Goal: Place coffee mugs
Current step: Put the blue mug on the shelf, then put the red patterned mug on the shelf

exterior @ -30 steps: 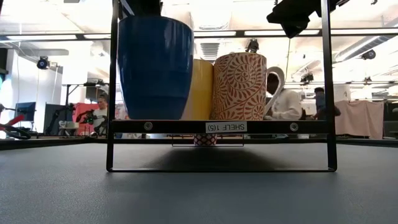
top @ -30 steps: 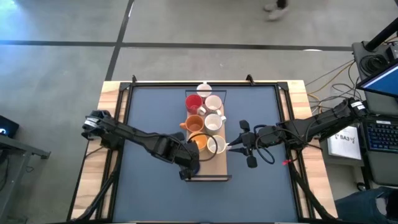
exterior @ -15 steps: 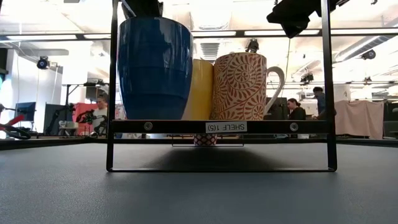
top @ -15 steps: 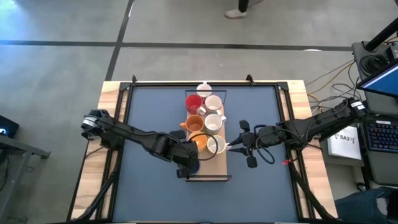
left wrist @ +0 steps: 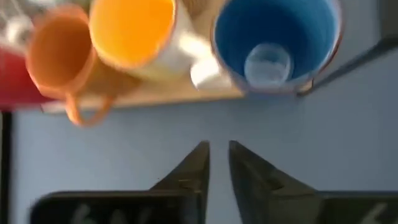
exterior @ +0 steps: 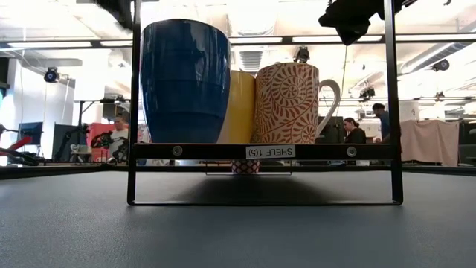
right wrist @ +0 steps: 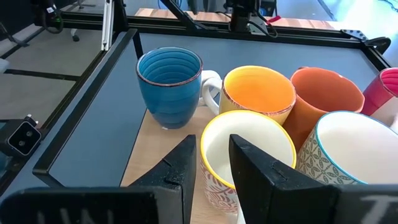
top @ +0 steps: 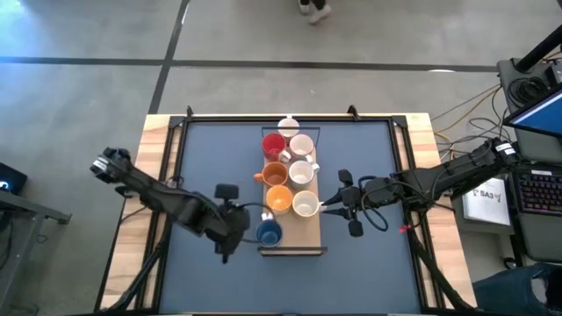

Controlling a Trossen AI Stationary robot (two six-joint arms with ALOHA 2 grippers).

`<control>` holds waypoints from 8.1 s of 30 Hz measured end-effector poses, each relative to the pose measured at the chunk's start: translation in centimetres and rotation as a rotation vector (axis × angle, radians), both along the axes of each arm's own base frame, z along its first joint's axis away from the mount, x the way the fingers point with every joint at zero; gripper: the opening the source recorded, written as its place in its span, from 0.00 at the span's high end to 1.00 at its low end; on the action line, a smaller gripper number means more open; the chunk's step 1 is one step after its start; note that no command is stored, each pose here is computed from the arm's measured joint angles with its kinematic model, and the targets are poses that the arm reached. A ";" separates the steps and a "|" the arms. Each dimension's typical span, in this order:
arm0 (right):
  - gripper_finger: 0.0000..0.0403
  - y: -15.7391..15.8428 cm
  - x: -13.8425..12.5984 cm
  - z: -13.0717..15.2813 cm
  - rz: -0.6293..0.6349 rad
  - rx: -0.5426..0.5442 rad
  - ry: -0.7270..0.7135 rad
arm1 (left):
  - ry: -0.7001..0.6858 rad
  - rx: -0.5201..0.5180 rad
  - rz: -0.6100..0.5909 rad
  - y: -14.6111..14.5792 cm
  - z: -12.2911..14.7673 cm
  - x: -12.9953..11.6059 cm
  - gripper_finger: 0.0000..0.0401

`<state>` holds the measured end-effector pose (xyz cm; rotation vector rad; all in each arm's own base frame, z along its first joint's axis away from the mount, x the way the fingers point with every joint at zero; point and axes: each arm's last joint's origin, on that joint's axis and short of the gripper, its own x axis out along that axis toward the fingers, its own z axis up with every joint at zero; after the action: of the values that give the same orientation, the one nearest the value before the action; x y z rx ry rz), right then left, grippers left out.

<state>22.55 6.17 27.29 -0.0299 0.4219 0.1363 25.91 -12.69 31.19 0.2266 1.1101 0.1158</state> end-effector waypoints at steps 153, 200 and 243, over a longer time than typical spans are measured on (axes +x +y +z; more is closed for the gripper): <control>0.77 -8.4 -4.5 -2.1 -0.237 -0.006 -0.156 | -0.088 -0.307 0.021 44.9 -6.7 11.8 0.68; 0.77 -8.6 -4.5 -2.1 -0.293 -0.007 -0.156 | -0.052 -0.342 0.048 45.4 -8.8 11.1 0.99; 0.77 -8.6 -4.5 -2.1 -0.302 0.018 -0.157 | 0.153 -0.004 0.262 45.1 -1.0 6.9 0.99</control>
<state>18.01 -2.43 25.23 0.0409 0.2647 -0.1587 32.84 32.40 30.19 0.0863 1.2889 0.3337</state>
